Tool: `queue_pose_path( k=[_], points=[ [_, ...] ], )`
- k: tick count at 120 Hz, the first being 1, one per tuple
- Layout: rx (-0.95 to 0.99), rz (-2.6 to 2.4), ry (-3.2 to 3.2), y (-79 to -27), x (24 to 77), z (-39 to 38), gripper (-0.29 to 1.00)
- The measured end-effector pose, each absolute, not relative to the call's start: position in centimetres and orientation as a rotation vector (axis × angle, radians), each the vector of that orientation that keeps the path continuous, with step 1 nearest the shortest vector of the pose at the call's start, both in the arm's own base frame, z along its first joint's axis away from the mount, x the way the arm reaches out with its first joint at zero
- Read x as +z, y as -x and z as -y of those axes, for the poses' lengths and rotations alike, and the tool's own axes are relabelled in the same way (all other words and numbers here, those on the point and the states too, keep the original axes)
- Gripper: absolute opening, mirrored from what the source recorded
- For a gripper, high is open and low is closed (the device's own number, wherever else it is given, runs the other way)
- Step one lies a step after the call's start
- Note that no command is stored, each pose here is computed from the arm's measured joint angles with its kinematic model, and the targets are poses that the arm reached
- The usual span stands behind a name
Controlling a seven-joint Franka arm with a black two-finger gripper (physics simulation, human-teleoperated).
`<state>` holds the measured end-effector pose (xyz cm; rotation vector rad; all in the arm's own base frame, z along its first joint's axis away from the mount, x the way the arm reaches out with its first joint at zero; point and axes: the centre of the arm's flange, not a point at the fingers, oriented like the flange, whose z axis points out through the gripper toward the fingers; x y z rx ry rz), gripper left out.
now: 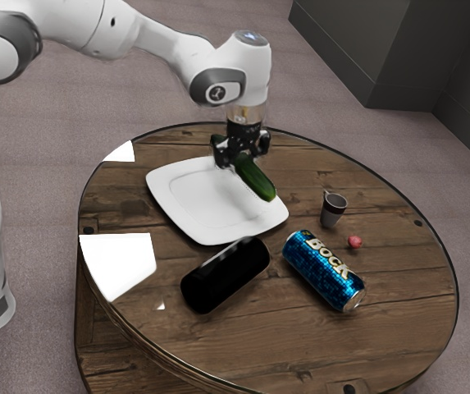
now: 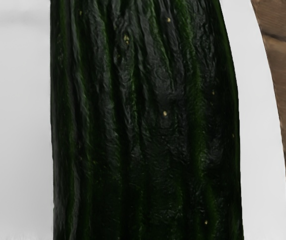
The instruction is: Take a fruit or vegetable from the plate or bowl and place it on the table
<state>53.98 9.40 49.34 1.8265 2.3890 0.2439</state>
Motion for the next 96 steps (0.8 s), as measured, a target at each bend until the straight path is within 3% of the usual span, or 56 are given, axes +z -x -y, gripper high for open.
queue_pose_path(
  k=[26, 52, 82, 96],
  points=[
    [0.31, -2.519, -1.603, -56.0, 55.4, -21.5, 0.23],
    [0.219, -2.526, -1.69, -62.8, 52.7, -22.2, 0.21],
    [0.134, -2.571, -1.703, -64.2, 49.7, -25.9, 0.21],
    [0.162, -2.551, -1.725, -64.2, 49.7, -26.9, 0.47]
  ],
)
